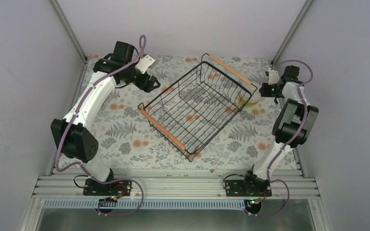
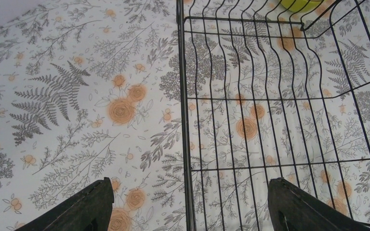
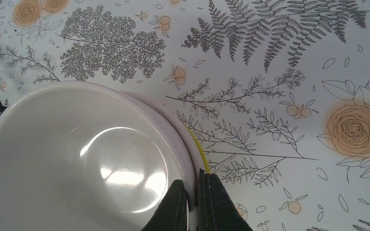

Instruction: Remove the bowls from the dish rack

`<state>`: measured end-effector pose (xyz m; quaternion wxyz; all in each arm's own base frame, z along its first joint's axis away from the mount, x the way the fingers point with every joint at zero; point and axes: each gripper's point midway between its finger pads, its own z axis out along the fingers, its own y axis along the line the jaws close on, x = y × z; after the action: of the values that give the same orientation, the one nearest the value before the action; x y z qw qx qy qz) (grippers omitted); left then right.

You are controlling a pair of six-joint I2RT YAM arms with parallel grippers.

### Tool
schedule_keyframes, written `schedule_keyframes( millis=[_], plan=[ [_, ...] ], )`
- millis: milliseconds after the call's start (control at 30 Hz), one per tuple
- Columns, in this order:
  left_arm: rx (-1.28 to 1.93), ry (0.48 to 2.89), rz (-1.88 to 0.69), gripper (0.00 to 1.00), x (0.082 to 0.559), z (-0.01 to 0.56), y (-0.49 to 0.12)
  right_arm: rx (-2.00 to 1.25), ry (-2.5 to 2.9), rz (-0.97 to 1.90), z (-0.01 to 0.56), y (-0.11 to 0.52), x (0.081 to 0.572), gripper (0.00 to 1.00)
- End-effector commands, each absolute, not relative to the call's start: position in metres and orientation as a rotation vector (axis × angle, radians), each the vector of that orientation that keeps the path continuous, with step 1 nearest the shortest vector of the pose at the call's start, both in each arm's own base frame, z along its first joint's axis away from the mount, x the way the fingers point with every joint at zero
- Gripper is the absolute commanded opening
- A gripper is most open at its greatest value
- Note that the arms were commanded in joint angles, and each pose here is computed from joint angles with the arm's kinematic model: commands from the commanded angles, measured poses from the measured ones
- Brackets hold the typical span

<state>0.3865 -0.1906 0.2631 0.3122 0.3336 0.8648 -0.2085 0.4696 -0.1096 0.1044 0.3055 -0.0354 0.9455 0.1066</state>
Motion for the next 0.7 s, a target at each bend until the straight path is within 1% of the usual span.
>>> schedule_keyframes(
  millis=[0,233,533,567,633,667],
  plan=[
    [0.886,2.239,-0.553,0.80,0.381,0.276,-0.191,-0.090,2.482,0.217,0.119,-0.115,0.474,0.04],
    [0.886,2.244,-0.559,0.80,0.382,0.274,-0.192,-0.100,2.498,0.253,0.132,-0.106,0.461,0.04],
    [0.891,2.244,-0.563,0.80,0.381,0.274,-0.192,-0.108,2.525,0.263,0.133,-0.101,0.453,0.04],
    [0.893,2.242,-0.562,0.80,0.381,0.274,-0.193,-0.112,2.536,0.271,0.131,-0.100,0.453,0.07],
    [0.891,2.242,-0.564,0.80,0.381,0.275,-0.193,-0.117,2.547,0.277,0.128,-0.099,0.451,0.23],
    [0.891,2.242,-0.566,0.80,0.381,0.275,-0.193,-0.121,2.542,0.273,0.129,-0.099,0.451,0.27]
  ],
)
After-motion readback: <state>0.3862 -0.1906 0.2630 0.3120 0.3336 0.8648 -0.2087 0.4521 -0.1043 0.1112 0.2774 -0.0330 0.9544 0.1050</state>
